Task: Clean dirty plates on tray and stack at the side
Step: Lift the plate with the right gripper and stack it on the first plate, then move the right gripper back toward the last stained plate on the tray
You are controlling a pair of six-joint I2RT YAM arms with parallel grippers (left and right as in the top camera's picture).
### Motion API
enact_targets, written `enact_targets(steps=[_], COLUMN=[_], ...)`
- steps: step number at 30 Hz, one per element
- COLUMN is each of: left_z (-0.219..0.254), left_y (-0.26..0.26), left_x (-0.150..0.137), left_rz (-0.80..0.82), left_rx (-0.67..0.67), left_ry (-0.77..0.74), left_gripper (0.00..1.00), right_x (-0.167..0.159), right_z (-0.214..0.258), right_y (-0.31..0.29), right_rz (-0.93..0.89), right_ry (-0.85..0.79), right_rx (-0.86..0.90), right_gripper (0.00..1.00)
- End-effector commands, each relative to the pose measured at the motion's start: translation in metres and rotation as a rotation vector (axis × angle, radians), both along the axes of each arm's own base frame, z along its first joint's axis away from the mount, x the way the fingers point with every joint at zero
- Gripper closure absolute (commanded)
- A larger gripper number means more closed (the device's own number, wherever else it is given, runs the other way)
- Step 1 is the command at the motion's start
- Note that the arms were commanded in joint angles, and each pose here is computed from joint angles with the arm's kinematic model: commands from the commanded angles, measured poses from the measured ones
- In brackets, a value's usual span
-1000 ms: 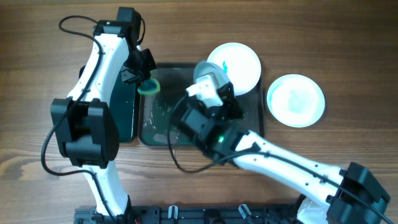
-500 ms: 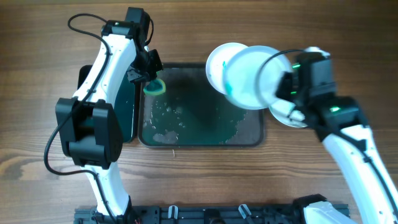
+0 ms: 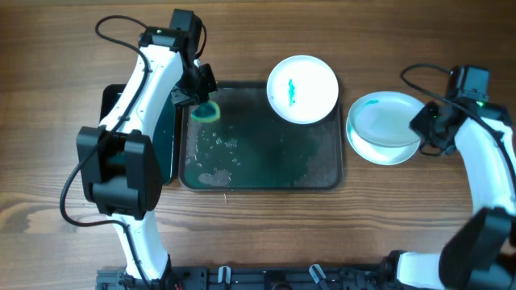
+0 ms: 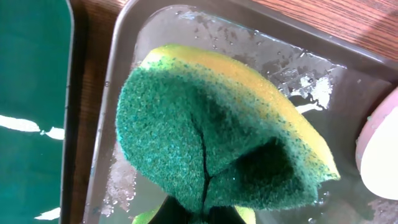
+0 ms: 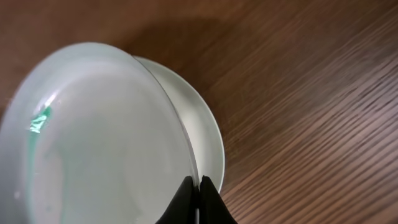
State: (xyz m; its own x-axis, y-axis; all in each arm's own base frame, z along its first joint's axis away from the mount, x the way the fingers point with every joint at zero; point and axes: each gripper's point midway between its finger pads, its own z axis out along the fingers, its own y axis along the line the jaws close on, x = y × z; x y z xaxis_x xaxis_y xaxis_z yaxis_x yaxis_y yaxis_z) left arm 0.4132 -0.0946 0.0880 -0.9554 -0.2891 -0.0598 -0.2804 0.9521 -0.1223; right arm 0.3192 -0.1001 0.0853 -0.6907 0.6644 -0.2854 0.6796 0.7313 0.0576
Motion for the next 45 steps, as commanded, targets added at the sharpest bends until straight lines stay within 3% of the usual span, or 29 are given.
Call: enact_targets(steps=[1,3,4,8,13,18,23,31,40,43,45], left_z=[0.005,0.005,0.005,0.005,0.005,0.005,0.005,0.005,0.005,0.005,0.005], left_y=[-0.008,-0.008,-0.009,-0.009,-0.009,-0.009,-0.009,-0.009,-0.009,-0.009,-0.009], left_x=[0.004,0.004,0.004,0.004,0.004,0.004,0.004,0.004,0.004,0.004,0.004], left_rz=[-0.034,-0.035,-0.037,-0.037,-0.037,-0.037,-0.037,-0.037,-0.037,-0.037,-0.037], left_rx=[-0.014,-0.014,-0.014,-0.014,-0.014,-0.014,-0.014,-0.014,-0.014,-0.013,-0.013], left_ry=[-0.022,-0.022,-0.022,-0.022,-0.022,-0.023,-0.022,-0.022,-0.021,-0.021,-0.021], left_gripper=[0.96,0.96,0.96,0.96,0.96,0.96,0.96,0.96,0.96,0.96,0.96], right_x=[-0.001,-0.001,0.001,0.013,0.051,0.091,0.122,0.142,0.143,0.142,0.142], right_z=[-0.024,-0.023,-0.020,-0.001,0.051,0.072,0.027,-0.046,-0.063,-0.064,-0.064], right_y=[0.004,0.004,0.006,0.022,0.075,0.134,0.185,0.190,0.177,0.177,0.177], right_rz=[0.020,0.027,0.054,0.166,0.403,0.611,0.743,0.761,0.730,0.727,0.724], right_ry=[0.064,0.066,0.056,0.018,-0.176,-0.306,-0.304,-0.237,-0.201,-0.200,-0.199], right_rx=[0.037,0.037,0.042,0.117,0.331,0.302,0.313,0.300,0.227,0.229,0.230], right_gripper=[0.96,0.89,0.80,0.56,0.50,0.46,0.47,0.56,0.69,0.80,0.94])
